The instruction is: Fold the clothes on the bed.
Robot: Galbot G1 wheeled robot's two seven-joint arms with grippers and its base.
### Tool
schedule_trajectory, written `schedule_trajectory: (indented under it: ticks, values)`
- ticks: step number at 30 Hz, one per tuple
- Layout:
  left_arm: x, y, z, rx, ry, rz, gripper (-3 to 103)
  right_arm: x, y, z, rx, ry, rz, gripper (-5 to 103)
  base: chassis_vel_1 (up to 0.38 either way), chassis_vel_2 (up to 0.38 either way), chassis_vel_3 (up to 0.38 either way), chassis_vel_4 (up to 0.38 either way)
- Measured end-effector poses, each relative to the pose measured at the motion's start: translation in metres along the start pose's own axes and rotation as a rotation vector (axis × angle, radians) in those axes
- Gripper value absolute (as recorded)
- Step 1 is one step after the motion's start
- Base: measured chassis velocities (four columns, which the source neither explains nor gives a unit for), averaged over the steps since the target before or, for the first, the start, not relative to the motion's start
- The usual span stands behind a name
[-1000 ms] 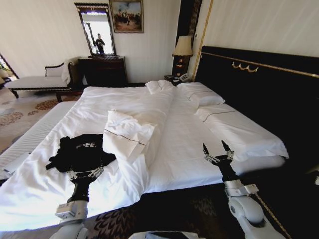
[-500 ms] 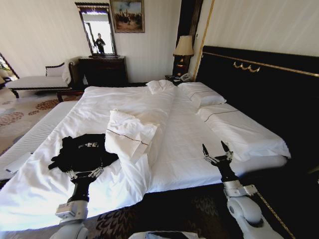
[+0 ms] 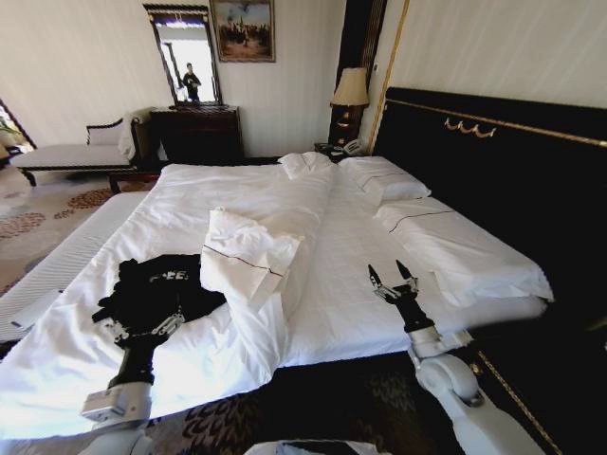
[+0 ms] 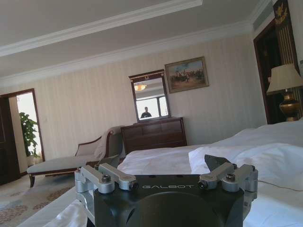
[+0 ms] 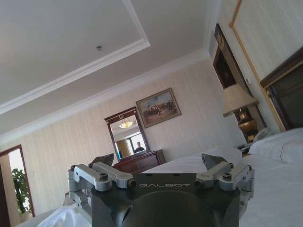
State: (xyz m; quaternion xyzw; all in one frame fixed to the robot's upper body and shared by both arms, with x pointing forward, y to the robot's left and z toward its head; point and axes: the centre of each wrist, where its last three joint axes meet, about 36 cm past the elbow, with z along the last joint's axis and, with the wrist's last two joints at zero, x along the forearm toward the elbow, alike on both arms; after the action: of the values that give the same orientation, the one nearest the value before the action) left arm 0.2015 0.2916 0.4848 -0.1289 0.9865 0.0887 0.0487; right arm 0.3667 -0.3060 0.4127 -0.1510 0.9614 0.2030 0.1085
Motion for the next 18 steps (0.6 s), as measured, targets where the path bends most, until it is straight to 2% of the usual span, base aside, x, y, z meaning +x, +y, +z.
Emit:
schedule_trajectory:
  ticks: [5, 6, 7, 8, 10, 16, 18]
  values:
    - [0.004, 0.009, -0.007, -0.014, -0.006, -0.041, 100, -0.044, 0.022, 0.011, -0.288, 0.069, -0.047, 100, 0.0, 0.0, 0.0, 0.0]
    - [0.004, 0.009, -0.007, -0.014, -0.006, -0.041, 100, -0.044, 0.022, 0.011, -0.288, 0.069, -0.047, 100, 0.0, 0.0, 0.0, 0.0]
    - [0.005, 0.009, -0.008, -0.015, -0.006, -0.045, 100, -0.048, 0.025, 0.012, -0.32, 0.076, -0.051, 100, 0.0, 0.0, 0.0, 0.0]
    - [0.006, 0.01, -0.008, -0.016, -0.006, -0.053, 100, -0.056, 0.029, 0.014, -0.38, 0.092, -0.059, 100, 0.0, 0.0, 0.0, 0.0]
    - [0.007, 0.009, -0.009, -0.018, -0.004, -0.063, 100, -0.066, 0.035, 0.019, -0.433, 0.114, -0.074, 100, 0.0, 0.0, 0.0, 0.0]
    - [0.011, 0.007, -0.01, -0.025, 0.003, -0.078, 100, -0.084, 0.043, 0.032, -0.499, 0.16, -0.114, 100, 0.0, 0.0, 0.0, 0.0]
    - [0.013, 0.006, -0.01, -0.027, 0.005, -0.088, 100, -0.094, 0.051, 0.037, -0.548, 0.188, -0.14, 100, 0.0, 0.0, 0.0, 0.0]
